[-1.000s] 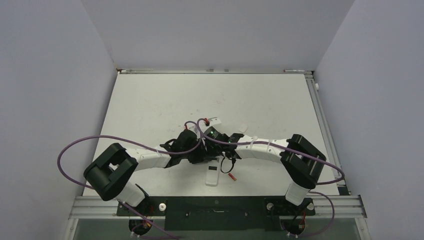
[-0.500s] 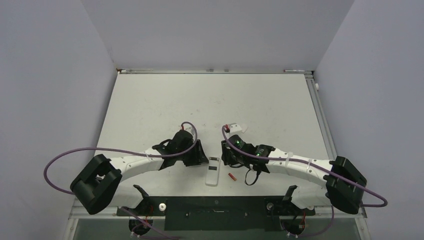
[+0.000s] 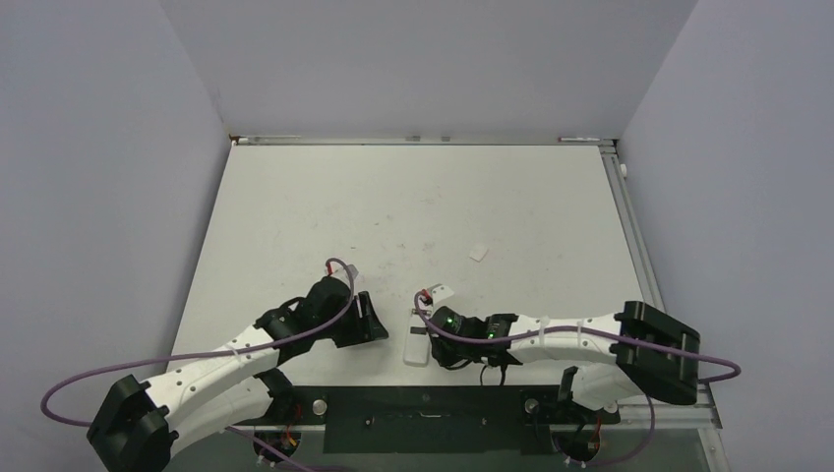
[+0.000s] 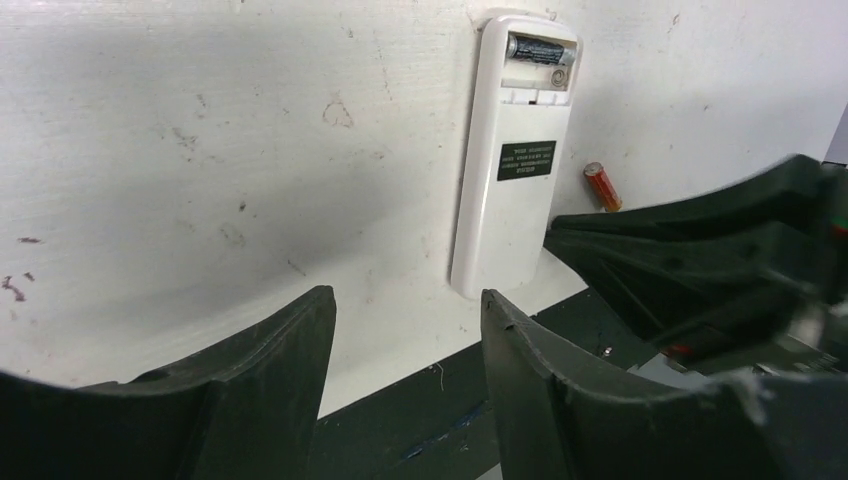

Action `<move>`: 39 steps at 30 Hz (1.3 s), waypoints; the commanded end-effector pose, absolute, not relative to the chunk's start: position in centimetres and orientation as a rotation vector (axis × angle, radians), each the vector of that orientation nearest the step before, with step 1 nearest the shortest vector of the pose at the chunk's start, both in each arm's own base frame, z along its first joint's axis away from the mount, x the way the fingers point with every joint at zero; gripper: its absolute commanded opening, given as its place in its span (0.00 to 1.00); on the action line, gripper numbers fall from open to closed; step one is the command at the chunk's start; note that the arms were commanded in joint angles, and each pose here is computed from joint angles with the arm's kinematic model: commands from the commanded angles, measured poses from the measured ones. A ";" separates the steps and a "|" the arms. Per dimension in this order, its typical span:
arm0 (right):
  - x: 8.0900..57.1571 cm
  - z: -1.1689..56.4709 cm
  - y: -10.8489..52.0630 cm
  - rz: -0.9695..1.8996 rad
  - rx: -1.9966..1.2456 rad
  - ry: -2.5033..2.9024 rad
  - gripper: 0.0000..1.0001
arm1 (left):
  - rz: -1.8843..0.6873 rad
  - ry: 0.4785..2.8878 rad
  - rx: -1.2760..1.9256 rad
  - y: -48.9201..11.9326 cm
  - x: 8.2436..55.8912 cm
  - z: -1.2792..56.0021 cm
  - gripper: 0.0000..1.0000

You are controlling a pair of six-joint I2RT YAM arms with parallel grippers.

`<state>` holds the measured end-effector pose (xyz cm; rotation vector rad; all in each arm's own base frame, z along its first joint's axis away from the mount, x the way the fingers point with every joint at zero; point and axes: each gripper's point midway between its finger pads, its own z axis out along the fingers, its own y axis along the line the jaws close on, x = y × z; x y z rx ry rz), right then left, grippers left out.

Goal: Load the batteries into the remote control
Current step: Adjust the remote control at the center of the board, then adjust the battery at the center of the board.

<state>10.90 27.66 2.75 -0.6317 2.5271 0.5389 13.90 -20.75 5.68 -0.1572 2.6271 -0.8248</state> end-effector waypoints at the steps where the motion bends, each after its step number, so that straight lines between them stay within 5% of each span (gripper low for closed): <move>1: 11.3 2.1 31.0 0.613 -0.623 2.491 0.08 | -0.776 2.615 -0.228 -19.3 13.7 6.0 0.52; 10: 17.3 3.0 40.0 0.652 -0.568 2.391 0.09 | -0.783 2.603 -0.281 -19.1 13.9 5.9 0.53; 19: 22.7 8.2 38.4 0.623 -0.498 2.311 0.10 | -0.752 2.596 -0.320 -18.6 14.5 4.7 0.53; 31: 20.0 9.0 30.1 0.533 -0.415 2.333 0.37 | -0.785 2.637 -0.244 -21.1 17.0 2.8 0.50; 39: 16.5 7.4 25.1 0.476 -0.391 2.445 0.43 | -0.786 2.671 -0.203 -22.3 17.8 2.0 0.43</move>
